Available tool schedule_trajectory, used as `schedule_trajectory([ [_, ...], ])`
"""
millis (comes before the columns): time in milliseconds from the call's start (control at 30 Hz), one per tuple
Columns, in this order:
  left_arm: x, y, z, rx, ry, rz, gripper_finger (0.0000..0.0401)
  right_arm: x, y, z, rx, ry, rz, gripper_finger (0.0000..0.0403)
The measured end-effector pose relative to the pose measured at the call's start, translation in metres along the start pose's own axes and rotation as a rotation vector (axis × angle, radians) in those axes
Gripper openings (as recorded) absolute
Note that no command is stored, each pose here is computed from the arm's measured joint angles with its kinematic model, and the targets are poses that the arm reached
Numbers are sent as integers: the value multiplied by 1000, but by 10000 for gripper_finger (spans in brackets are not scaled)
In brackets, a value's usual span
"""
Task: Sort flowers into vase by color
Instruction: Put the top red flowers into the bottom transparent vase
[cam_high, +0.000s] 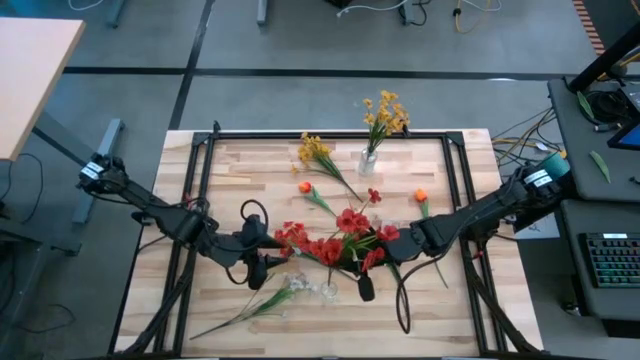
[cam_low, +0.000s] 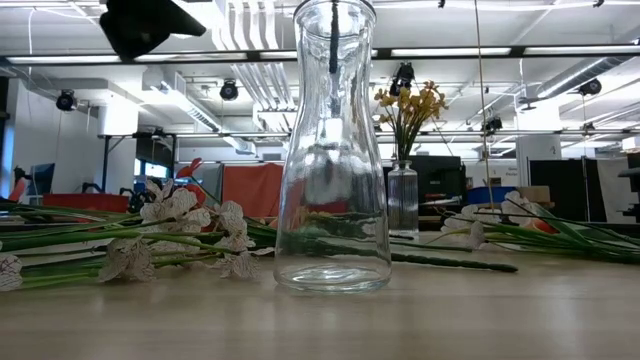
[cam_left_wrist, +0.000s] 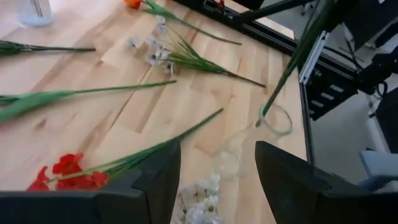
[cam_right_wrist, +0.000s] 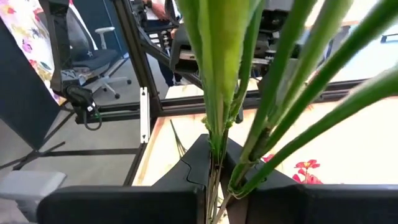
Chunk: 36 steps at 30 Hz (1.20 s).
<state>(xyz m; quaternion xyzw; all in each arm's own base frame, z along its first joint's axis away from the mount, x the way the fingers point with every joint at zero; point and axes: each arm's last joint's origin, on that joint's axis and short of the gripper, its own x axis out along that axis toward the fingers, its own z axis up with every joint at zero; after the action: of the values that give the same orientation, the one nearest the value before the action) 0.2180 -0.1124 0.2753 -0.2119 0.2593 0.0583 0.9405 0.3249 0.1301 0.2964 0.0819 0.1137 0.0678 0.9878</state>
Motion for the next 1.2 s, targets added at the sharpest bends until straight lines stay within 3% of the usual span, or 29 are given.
schedule_trajectory([
  [133, 1, -6, -8, -7, 69, -56, 203, 0, 2, -1, -2, 4, 6, 46],
  [500, 8, -12, -33, -72, 246, -38, 279, -3, 10, -4, -11, 13, 3, 149],
  [667, 14, -16, -47, -99, 365, -19, 288, -3, 10, -7, -5, 46, -4, 182],
  [800, 16, -34, -49, -67, 431, -1, 288, -4, 12, -10, -9, 62, 1, 203],
  [1000, 21, -74, -47, 13, 539, 98, 288, -6, 19, -13, 4, 93, 16, 233],
  [1200, 34, -98, -52, 39, 663, 328, 288, -9, 25, -11, 39, 177, 4, 256],
])
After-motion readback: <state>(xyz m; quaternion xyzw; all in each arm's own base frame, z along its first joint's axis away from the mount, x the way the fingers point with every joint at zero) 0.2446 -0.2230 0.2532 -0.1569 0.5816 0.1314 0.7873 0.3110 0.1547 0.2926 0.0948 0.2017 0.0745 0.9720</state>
